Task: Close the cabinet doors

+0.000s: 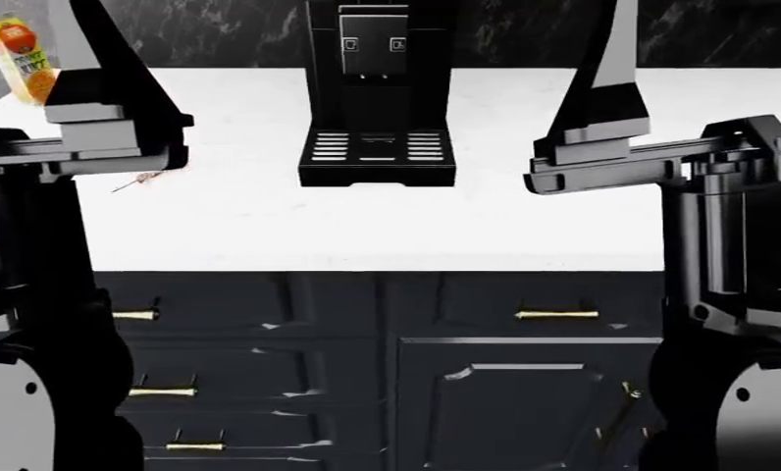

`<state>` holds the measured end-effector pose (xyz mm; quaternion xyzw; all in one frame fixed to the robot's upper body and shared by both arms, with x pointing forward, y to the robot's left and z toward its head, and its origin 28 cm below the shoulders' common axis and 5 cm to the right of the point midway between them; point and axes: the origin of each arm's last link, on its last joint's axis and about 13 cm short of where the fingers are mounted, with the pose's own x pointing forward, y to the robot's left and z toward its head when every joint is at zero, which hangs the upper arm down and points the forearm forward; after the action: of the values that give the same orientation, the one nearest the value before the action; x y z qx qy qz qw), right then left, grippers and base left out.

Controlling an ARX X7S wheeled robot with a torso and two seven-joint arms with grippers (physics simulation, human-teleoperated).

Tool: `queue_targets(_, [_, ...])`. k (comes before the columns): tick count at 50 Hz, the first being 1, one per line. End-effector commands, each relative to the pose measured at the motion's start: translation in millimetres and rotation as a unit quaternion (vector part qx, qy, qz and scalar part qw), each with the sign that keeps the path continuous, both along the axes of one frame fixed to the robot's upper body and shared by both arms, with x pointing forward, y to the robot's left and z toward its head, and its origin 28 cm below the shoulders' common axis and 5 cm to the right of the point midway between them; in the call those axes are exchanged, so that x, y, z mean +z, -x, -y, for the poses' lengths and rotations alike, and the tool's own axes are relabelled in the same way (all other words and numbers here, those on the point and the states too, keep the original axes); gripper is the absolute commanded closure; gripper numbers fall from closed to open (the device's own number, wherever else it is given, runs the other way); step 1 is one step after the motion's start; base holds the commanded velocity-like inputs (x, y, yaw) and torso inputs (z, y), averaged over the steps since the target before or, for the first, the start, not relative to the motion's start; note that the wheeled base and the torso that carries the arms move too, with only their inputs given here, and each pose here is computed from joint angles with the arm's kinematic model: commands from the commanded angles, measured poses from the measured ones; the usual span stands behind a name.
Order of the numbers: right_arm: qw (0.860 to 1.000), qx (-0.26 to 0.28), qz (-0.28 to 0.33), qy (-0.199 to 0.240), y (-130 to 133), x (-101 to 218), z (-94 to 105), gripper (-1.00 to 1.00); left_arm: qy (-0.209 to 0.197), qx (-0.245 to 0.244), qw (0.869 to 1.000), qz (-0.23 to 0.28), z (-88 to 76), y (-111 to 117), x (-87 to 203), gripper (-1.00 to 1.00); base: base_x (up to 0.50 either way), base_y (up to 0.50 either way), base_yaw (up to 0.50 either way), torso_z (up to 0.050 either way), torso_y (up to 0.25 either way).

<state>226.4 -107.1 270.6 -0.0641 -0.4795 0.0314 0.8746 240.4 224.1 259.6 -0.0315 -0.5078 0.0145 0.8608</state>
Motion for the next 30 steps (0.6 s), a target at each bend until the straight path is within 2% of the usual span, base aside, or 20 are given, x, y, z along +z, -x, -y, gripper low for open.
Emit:
queue_targets(1, [1.0, 0.007, 0.007, -0.003, 5.0, 2.4, 1.8, -1.0, 0.0, -0.009, 1.0, 0.006, 0.9, 1.4, 2.4, -1.0, 0.39, -0.19, 0.0, 0.0, 0.0])
queue_targets(12, [1.0, 0.006, 0.0, -0.001, -4.0, 1.4, -3.1, -1.0, -0.002, -0.008, 1.0, 0.006, 1.1, 0.8, 1.7, -1.0, 0.5, -0.01, 0.0, 0.0, 0.0])
queue_targets(16, [1.0, 0.0, 0.018, -0.005, -2.3, 1.7, -2.1, -1.0, -0.011, -0.003, 1.0, 0.004, 1.6, -0.2, 0.5, -1.0, 0.49, 0.0, 0.0, 0.0, 0.0])
queue_targets(19, [1.0, 0.005, 0.026, -0.007, 0.1, 1.6, -1.6, -1.0, -0.023, -0.009, 1.0, 0.013, 2.0, 1.6, -1.1, -1.0, 0.0, 0.0, 0.0, 0.009, 0.0])
queue_targets(30, [1.0, 0.005, 0.026, -0.001, 4.2, 1.8, 0.0, -1.0, -0.04, -0.025, 0.999, 0.016, 2.8, 4.7, -2.1, -1.0, 0.0, 0.0, 0.0, 0.05, 0.0])
